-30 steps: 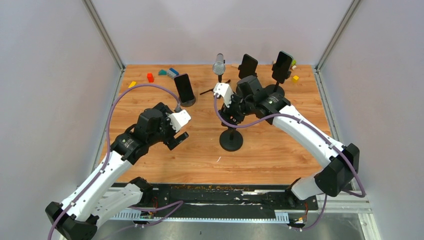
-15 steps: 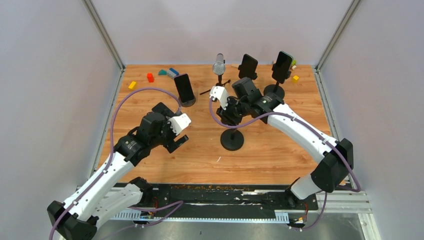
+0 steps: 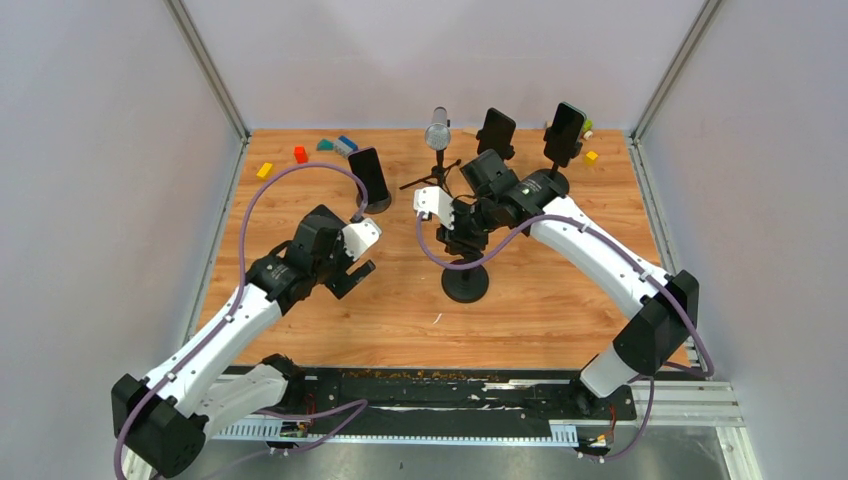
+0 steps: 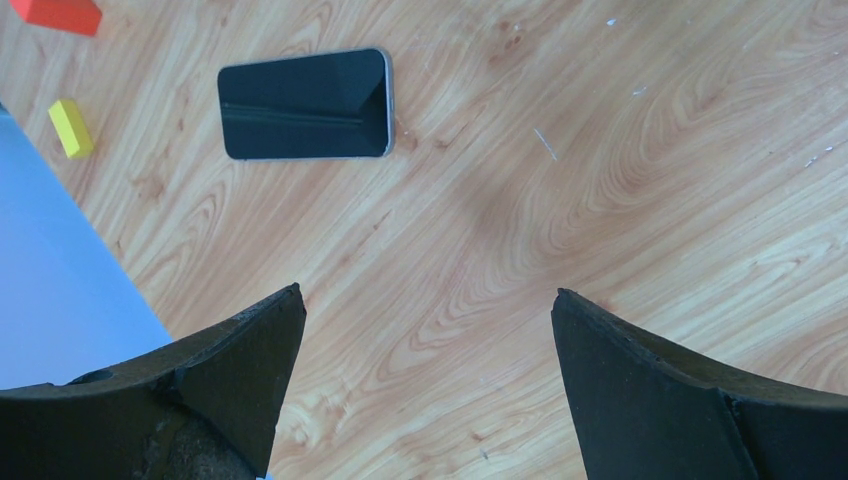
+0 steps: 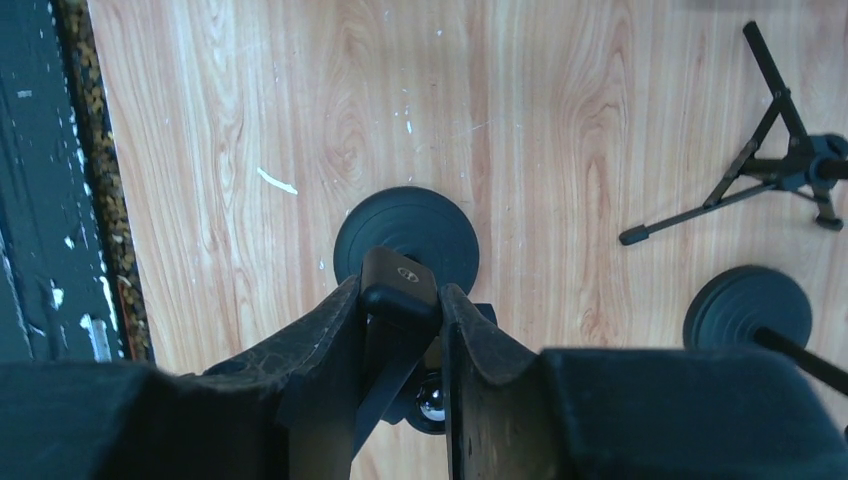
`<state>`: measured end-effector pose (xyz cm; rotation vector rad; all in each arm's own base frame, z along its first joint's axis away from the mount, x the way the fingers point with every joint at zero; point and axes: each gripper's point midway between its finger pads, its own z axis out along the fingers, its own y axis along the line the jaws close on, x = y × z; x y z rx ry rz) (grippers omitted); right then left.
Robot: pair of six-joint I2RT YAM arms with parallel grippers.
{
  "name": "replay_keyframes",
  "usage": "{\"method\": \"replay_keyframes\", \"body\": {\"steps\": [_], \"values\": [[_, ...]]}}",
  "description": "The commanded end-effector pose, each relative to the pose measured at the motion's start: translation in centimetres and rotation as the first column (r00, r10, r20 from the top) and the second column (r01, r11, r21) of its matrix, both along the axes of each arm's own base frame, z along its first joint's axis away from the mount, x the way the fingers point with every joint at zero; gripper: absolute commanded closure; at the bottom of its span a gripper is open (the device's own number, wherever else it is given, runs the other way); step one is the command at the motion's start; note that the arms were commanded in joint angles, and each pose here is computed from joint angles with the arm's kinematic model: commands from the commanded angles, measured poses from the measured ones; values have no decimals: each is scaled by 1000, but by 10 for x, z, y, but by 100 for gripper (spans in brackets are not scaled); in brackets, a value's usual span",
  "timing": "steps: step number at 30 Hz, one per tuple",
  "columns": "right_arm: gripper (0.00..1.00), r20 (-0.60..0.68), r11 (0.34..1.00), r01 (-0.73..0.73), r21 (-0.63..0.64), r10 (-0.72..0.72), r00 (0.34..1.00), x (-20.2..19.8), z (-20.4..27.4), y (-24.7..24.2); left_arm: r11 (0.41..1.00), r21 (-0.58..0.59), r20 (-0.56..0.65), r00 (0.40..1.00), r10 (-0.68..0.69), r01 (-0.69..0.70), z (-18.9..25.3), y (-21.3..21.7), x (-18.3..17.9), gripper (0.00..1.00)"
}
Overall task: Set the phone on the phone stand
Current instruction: Adjust the phone stand at the center of the board.
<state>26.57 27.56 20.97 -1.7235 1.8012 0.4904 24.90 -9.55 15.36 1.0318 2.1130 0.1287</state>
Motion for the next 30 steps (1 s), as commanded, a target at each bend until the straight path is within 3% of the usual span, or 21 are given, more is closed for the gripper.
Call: {"method": "replay_keyframes", "body": {"steps": [1, 11, 16, 22, 30], "values": [[74, 84, 982, -187, -24, 188, 979, -3, 16, 3, 997, -40, 26, 997, 74, -73, 18, 3, 15, 0], [70, 149, 954, -277, -114, 292, 945, 4, 17, 0, 984, -61, -54, 985, 164, -167, 11, 18, 30, 0], [41, 160, 966, -240, -99, 253, 954, 6, 28, 1, 970, -48, -71, 969, 235, -238, 7, 34, 41, 0], [19, 151, 982, -182, 55, 172, 973, -7, 56, 13, 927, -127, -141, 932, 335, -353, 3, 50, 67, 0], [13, 204, 967, -125, 222, 79, 976, -22, 80, 11, 799, -258, -304, 830, 467, -544, -33, 48, 115, 0]]}}
